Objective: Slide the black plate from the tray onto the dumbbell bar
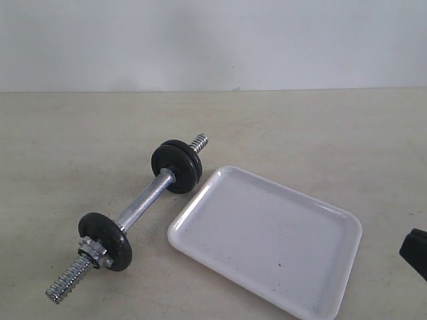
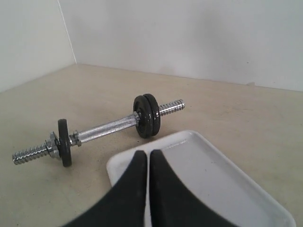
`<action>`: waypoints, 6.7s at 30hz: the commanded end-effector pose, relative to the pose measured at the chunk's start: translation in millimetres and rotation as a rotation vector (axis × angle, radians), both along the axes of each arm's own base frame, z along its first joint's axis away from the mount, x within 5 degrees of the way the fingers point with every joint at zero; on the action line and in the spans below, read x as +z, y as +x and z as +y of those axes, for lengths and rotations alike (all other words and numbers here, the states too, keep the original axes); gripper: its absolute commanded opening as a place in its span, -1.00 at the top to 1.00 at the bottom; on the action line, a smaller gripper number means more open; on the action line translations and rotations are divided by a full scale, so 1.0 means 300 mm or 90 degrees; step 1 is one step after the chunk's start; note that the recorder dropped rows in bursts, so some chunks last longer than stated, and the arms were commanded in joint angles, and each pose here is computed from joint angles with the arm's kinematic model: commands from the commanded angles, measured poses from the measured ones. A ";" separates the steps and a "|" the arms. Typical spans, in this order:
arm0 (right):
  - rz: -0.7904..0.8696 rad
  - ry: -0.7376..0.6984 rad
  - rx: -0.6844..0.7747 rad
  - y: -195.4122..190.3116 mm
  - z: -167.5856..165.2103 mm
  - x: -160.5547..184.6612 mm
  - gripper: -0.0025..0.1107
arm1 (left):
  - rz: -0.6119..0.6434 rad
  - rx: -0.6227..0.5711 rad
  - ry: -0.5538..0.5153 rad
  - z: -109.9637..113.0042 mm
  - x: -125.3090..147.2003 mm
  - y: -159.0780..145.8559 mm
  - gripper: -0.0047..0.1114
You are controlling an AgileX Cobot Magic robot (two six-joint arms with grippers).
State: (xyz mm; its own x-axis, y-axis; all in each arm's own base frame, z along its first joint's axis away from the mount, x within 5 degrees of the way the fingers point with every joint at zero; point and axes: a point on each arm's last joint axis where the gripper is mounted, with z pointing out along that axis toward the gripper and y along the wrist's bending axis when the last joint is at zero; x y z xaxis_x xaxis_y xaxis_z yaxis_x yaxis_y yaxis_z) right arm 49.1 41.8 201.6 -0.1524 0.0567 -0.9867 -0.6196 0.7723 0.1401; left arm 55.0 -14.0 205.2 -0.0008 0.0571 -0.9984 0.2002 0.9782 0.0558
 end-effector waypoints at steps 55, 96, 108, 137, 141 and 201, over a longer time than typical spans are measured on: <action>-0.203 -0.236 -0.002 0.006 -0.010 0.003 0.96 | 0.135 0.165 -0.054 0.059 -0.065 -0.002 0.84; -0.182 -0.223 -0.398 0.024 -0.130 0.030 0.96 | 0.137 0.183 -0.050 0.065 -0.066 -0.003 0.84; -0.201 -0.222 -0.451 0.023 -0.145 0.043 0.96 | 0.137 0.183 -0.050 0.065 -0.066 -0.003 0.84; 0.040 -0.167 -0.408 0.017 -0.133 -0.057 0.96 | 0.137 0.183 -0.050 0.065 -0.066 -0.003 0.84; 0.051 -0.144 -0.411 0.016 -0.133 -0.058 0.96 | 0.137 0.183 -0.050 0.065 -0.066 -0.003 0.84; 0.051 -0.148 -0.410 0.016 -0.133 -0.059 0.96 | 0.137 0.183 -0.050 0.065 -0.066 -0.003 0.84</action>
State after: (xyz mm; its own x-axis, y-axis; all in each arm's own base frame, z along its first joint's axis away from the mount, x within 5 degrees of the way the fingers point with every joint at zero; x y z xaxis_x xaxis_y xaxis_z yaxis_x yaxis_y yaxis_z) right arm 54.1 2.4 183.1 -0.2423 -0.0494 -0.9689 -0.0298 0.9986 -0.0435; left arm 54.1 5.3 186.1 -0.2195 -0.0426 -0.9747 -0.0793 0.9965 -0.0257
